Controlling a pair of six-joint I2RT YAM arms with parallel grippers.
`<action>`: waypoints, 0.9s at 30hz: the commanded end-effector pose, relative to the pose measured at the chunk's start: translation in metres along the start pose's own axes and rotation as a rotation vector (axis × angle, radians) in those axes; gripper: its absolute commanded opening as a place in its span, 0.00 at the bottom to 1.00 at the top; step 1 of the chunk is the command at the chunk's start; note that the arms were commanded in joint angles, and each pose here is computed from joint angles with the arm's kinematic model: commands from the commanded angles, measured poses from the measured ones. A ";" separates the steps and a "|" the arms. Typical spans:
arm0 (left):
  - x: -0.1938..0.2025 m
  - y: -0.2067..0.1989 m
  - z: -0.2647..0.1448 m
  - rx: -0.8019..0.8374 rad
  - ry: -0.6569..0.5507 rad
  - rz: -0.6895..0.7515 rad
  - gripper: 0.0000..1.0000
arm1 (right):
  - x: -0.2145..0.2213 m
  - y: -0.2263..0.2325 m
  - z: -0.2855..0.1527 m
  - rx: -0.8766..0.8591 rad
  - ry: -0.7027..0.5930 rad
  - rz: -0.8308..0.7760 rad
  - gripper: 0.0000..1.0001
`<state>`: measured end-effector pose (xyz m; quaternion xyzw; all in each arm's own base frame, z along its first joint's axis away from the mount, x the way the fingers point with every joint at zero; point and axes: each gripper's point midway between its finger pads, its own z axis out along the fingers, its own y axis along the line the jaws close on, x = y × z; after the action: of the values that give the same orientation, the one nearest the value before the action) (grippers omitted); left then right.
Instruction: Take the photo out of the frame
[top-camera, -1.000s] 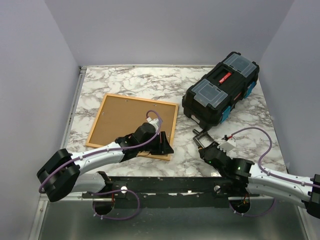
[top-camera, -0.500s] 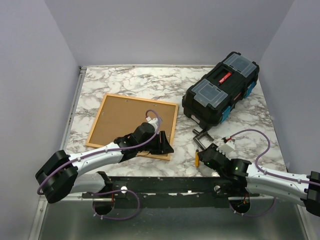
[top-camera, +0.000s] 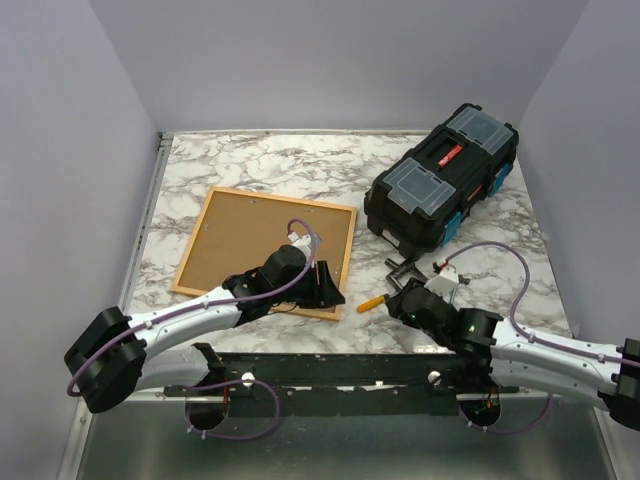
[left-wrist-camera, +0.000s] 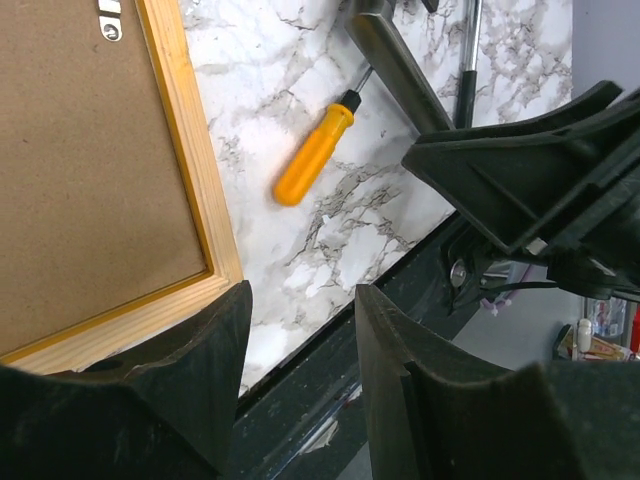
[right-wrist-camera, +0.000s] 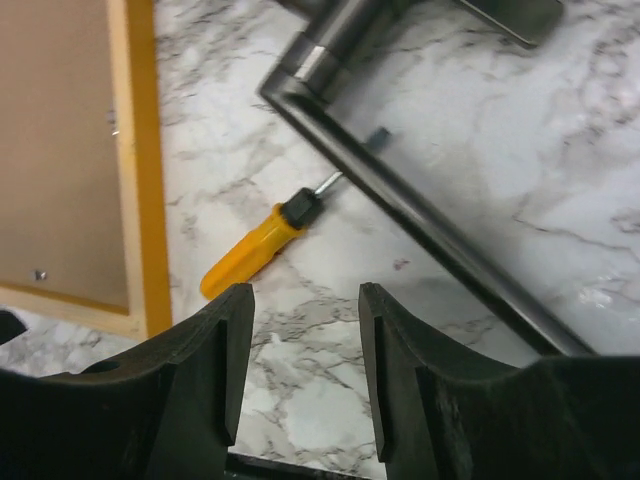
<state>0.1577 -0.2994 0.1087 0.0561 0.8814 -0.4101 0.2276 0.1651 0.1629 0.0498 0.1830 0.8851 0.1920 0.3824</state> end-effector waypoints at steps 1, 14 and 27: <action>-0.003 0.004 -0.004 -0.028 -0.022 0.018 0.48 | -0.006 0.043 -0.009 -0.130 0.041 -0.157 0.54; -0.004 0.007 -0.013 -0.043 -0.041 0.010 0.48 | -0.048 0.092 0.039 -0.007 -0.045 -0.247 0.44; -0.003 0.013 -0.023 -0.052 -0.071 0.000 0.48 | -0.025 0.082 0.099 -0.016 0.135 -0.478 0.61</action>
<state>0.1530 -0.2788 0.1118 0.0435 0.8844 -0.3943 0.2460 0.2709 0.2340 0.0555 0.0270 0.9228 0.1074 0.3691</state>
